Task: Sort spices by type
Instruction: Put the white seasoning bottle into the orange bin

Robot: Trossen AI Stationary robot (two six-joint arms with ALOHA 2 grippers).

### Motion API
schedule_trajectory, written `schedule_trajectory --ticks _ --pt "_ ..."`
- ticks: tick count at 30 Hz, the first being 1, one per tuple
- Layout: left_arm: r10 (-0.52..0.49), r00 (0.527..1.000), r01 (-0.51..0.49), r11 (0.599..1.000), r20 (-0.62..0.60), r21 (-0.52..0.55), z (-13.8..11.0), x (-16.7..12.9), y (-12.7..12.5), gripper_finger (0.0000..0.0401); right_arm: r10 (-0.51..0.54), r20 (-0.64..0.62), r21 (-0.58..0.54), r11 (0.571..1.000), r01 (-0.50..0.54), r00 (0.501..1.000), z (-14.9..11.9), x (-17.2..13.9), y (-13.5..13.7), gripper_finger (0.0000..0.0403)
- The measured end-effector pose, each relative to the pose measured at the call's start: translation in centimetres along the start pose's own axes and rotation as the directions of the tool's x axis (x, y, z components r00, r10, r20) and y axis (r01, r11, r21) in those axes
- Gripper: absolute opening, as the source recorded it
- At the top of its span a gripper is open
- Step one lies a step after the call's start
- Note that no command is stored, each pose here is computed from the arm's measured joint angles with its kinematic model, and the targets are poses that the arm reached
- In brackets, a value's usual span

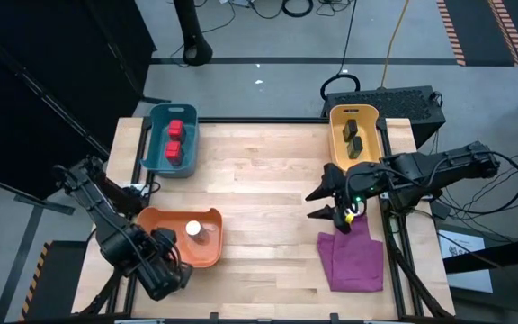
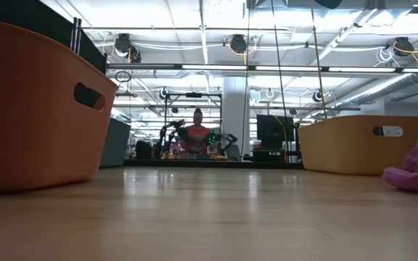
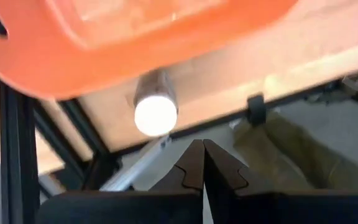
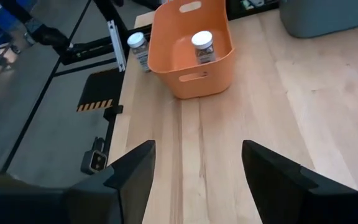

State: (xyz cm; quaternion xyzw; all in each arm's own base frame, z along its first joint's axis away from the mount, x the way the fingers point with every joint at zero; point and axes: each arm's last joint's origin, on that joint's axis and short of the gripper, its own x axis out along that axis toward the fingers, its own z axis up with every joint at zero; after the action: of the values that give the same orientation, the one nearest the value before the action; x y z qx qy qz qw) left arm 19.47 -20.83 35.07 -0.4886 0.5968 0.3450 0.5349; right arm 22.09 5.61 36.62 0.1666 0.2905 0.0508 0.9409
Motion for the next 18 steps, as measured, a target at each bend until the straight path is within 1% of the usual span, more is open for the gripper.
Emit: schedule_trajectory --ticks 3,6,10,12,16,18 --pt "-0.022 0.998 0.021 1.0 0.054 0.007 0.1 0.0 0.0 0.0019 -0.027 0.023 0.007 1.0 0.027 0.999 0.1 0.0 -0.1 0.0222" --pt "-0.01 0.995 0.008 1.0 0.097 0.021 -0.1 0.0 0.5 0.0047 -0.032 0.03 0.017 0.999 0.031 0.999 0.2 0.0 -0.1 0.0222" --pt "0.001 0.994 -0.006 0.999 0.106 0.046 -0.7 0.1 1.1 0.0104 -0.034 0.028 0.051 0.998 0.032 0.999 0.2 0.1 -0.1 0.0222" --pt "0.009 0.994 -0.014 0.999 0.109 0.041 -1.1 0.4 1.4 0.0137 -0.037 0.023 0.065 0.997 0.035 0.999 0.1 0.3 -0.1 0.0222" --pt "0.04 0.993 -0.042 0.999 0.111 0.016 -2.1 1.8 2.3 0.0195 -0.041 0.011 0.084 0.996 0.04 0.999 0.1 0.9 -0.1 0.0222" --pt "0.012 0.996 -0.014 1.0 0.089 0.012 -3.0 2.8 2.5 0.0211 -0.047 -0.001 0.089 0.995 0.047 0.999 0.1 1.4 -0.1 0.0222"
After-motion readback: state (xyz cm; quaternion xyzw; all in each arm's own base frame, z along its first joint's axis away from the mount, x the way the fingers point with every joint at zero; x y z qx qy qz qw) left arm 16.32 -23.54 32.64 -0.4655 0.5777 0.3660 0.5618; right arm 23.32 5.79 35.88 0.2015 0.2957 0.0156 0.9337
